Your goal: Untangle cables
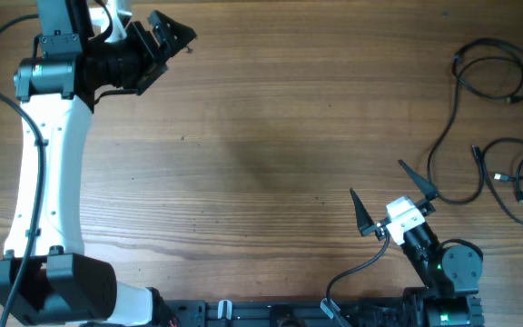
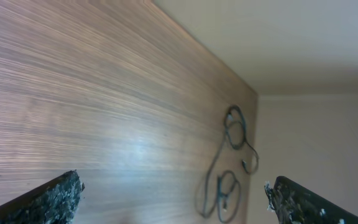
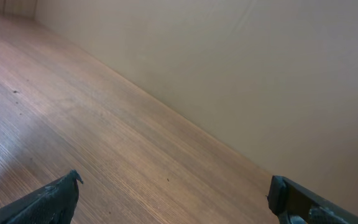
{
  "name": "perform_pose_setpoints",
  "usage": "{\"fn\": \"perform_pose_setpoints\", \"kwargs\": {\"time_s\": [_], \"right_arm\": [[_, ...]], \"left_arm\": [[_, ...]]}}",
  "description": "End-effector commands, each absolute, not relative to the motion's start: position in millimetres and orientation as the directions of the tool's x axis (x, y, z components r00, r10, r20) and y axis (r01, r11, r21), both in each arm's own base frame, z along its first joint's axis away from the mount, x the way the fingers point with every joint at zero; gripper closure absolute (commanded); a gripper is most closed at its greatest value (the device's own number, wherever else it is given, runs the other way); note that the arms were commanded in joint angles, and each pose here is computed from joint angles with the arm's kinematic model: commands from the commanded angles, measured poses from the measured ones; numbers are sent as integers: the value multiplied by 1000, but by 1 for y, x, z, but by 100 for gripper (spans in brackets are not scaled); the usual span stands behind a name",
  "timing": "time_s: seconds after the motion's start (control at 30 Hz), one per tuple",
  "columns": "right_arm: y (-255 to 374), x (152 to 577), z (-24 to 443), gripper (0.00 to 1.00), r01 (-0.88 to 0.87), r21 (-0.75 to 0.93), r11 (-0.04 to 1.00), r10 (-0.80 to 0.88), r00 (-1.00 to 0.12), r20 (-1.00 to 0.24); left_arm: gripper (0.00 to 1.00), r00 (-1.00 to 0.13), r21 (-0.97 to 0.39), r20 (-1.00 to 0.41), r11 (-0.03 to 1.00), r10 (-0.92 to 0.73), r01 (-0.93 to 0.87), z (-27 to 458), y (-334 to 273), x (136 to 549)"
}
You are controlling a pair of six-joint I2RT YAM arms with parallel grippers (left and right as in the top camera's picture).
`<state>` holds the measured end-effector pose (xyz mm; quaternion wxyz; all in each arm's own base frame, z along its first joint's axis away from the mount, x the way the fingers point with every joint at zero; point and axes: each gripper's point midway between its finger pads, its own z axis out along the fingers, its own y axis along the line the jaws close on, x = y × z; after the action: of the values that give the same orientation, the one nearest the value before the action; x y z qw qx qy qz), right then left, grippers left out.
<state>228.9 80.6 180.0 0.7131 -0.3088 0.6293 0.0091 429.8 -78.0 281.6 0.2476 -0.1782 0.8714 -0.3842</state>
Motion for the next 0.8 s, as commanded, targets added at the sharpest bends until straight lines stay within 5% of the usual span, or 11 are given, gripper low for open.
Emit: {"fn": "perform_pose_setpoints", "kwargs": {"time_s": [0.0, 0.27, 0.77], "right_arm": [[84, 226, 182, 0, -418, -423, 804, -360, 223, -906], [84, 226, 182, 0, -418, -423, 804, -360, 223, -906], [84, 226, 182, 0, -418, -422, 805, -360, 223, -906]], "left_arm": [[0, -781, -645, -423, 758, -459, -96, 275, -59, 436], [0, -731, -363, -675, 906, -94, 219, 287, -70, 425], [0, -482, -224, -873, 936, -69, 272, 294, -60, 377]]}}
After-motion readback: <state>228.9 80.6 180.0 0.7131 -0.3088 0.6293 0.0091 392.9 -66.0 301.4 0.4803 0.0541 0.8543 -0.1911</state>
